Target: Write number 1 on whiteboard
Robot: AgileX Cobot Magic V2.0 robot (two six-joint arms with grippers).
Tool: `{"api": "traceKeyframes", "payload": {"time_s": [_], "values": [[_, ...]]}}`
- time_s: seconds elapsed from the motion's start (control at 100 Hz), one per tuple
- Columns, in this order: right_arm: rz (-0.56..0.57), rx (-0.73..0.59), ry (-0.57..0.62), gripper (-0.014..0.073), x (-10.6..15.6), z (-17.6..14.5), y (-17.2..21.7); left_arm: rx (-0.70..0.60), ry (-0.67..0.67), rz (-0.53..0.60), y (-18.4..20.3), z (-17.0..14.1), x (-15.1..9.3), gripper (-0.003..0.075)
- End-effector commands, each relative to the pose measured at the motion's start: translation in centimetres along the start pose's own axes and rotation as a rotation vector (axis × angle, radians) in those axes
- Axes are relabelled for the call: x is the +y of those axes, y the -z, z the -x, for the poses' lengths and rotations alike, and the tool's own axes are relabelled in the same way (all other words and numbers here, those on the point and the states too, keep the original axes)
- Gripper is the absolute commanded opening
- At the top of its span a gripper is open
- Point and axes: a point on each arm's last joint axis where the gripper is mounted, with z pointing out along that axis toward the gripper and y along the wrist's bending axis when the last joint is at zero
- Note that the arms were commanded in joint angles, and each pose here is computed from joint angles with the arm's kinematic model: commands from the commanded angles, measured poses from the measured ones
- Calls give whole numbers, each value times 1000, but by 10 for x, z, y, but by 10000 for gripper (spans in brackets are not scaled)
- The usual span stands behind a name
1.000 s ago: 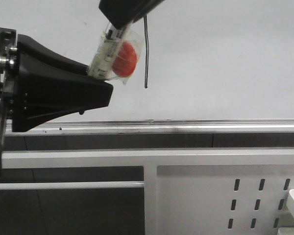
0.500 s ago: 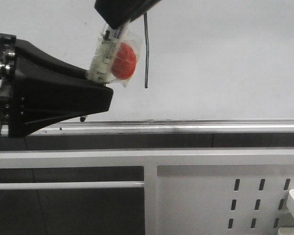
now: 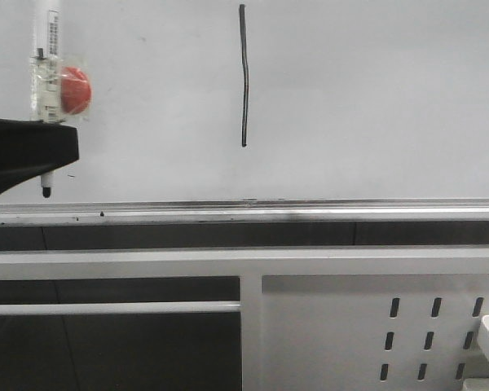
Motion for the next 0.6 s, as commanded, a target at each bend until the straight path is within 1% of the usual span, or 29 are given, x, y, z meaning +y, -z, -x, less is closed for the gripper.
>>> {"api": "traceKeyframes", "payload": {"time_s": [0.0,0.15,0.33,0.44,0.59], "values": [[-34,-76,3,-59,-2,9,16,-146,13,11,-3,17,1,-20],[-40,-91,3,-59,-3,10,16,-152,38,35,-9,12,6,-20],[-49,-111,3,-59,-4,12,16,-222,83,92,-15,7,14,-20],[-49,-113,3,-59,-4,12,16,-224,94,131,-19,1,16,-20],[-50,-113,3,-59,-4,12,16,-217,57,105,-30,-1,9,-20]]}}
